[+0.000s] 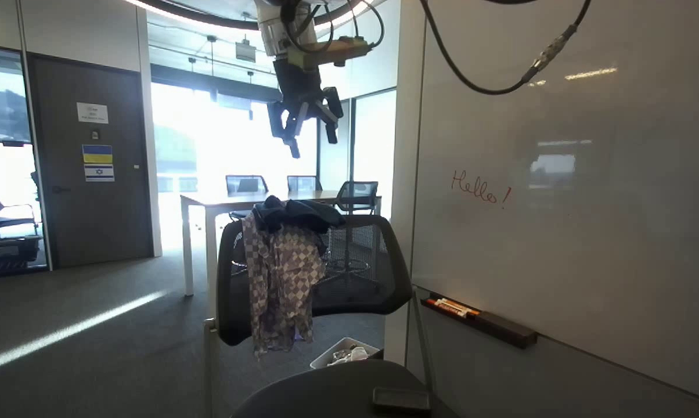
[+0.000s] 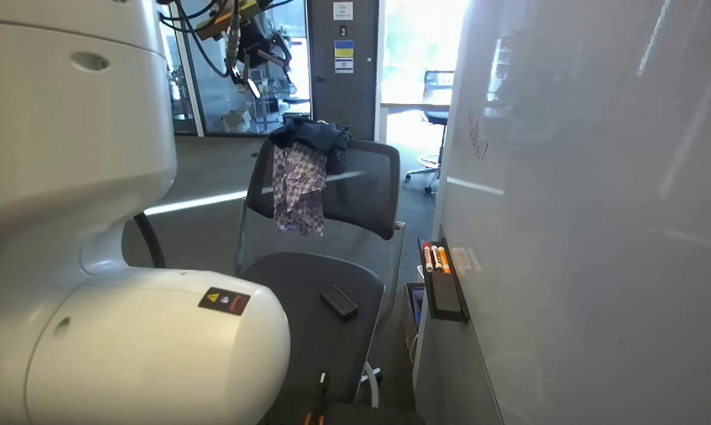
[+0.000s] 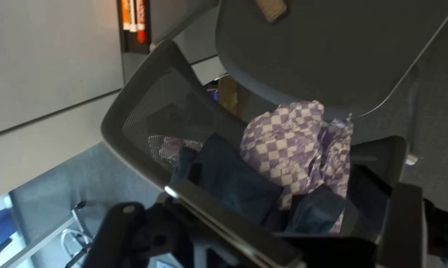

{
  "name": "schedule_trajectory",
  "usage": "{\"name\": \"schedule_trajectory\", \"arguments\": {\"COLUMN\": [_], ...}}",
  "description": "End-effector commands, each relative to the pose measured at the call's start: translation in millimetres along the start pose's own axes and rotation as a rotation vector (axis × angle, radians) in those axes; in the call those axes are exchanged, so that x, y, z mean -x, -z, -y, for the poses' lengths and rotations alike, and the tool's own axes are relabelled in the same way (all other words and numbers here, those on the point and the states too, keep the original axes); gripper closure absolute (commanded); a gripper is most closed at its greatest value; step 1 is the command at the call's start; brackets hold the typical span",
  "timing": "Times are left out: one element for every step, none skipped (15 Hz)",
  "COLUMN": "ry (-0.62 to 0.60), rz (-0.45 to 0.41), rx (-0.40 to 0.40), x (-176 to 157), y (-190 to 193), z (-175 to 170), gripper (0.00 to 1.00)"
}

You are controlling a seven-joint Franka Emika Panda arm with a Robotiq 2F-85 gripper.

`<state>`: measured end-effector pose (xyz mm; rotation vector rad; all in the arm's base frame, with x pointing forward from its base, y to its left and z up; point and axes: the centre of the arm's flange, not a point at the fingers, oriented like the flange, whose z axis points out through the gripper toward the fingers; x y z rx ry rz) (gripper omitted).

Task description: Pick up the pieces of cloth on the seat and put them on the backrest of the chair

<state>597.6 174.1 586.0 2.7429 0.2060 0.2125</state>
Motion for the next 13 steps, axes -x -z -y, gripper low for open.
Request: {"name": "schedule_trajectory", "arguments": {"ry": [-0.035,-0.078,-0.107,-0.060,-0.075,-0.083,-0.089,-0.092,-0.093,-0.094,-0.094,-0.094,-0.095], "rz": [0.026,0.018,0.013,0.049,0.050,0.050,0.049,0.048,0.048,0.048,0.048,0.048,0.048], "rx": [-0.131,-0.133,-0.147,-0.124,-0.132,-0.132,-0.131,-0.132,-0.133,-0.133,-0.134,-0.134,-0.134], "x": [75.6,83.6,89.9,39.6,47.0,52.8,56.6,58.8,59.8,60.3,60.3,60.4,60.4], "y": [-18.7,-25.0,-30.4,-14.2,-19.5,-23.3,-25.1,-25.9,-26.0,-25.8,-25.9,-26.1,-26.2], "z": [-3.5,-2.2,-2.2,-2.6,-3.4,-4.3,-5.0,-5.1,-4.6,-4.0,-3.8,-3.7,-3.6], "gripper": [0.00,0.00,0.00,0.00,0.00,0.00,0.00,0.00,0.00,0.00,0.00,0.00,0.00]}}
